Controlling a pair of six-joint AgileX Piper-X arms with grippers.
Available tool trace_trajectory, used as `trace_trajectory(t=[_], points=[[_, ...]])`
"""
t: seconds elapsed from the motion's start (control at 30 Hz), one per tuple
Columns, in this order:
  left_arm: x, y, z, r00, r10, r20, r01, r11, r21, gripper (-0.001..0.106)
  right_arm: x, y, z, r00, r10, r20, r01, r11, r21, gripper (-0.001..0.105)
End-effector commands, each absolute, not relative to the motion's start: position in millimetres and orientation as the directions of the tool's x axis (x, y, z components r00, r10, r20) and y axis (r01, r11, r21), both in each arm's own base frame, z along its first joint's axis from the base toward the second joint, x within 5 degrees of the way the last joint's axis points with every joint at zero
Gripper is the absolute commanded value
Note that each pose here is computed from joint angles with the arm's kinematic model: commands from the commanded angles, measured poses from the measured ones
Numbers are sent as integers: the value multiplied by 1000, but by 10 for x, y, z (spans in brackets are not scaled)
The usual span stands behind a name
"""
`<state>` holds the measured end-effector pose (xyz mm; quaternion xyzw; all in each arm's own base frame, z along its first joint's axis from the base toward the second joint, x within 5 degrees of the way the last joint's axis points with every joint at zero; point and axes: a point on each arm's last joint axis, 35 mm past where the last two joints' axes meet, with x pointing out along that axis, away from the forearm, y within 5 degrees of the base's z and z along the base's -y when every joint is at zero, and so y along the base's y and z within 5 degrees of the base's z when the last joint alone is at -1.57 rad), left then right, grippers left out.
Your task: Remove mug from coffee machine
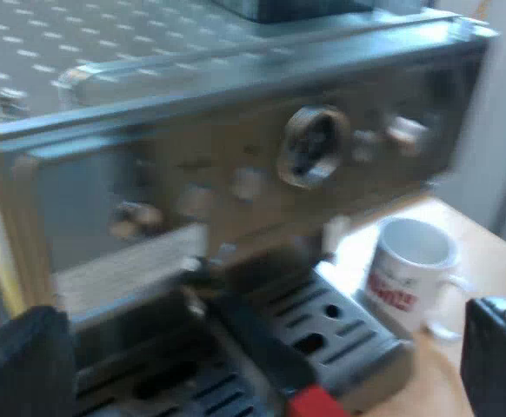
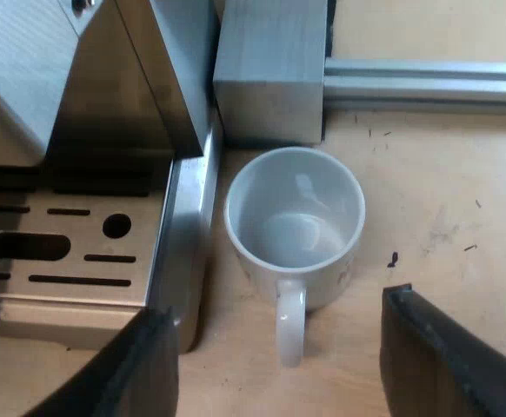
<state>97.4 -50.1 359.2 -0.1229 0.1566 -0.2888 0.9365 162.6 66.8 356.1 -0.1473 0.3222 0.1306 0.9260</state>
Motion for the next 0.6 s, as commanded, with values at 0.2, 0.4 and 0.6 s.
trace_trajectory(t=[0.2, 0.4, 0.6], points=[[1198, -320, 3771, 849, -438, -295, 330, 876, -350, 90, 1844, 493, 3622, 764, 126, -633, -273, 952, -141, 54], [1227, -87, 3717, 890, -292, -351, 171, 926, -336, 90, 1874, 144, 3614, 762, 26, -648, -182, 968, -174, 54], [1108, -22, 3695, 896, -237, -376, 131, 949, -287, 90, 1686, -4, 3694, 778, -24, -628, -157, 960, -230, 54]])
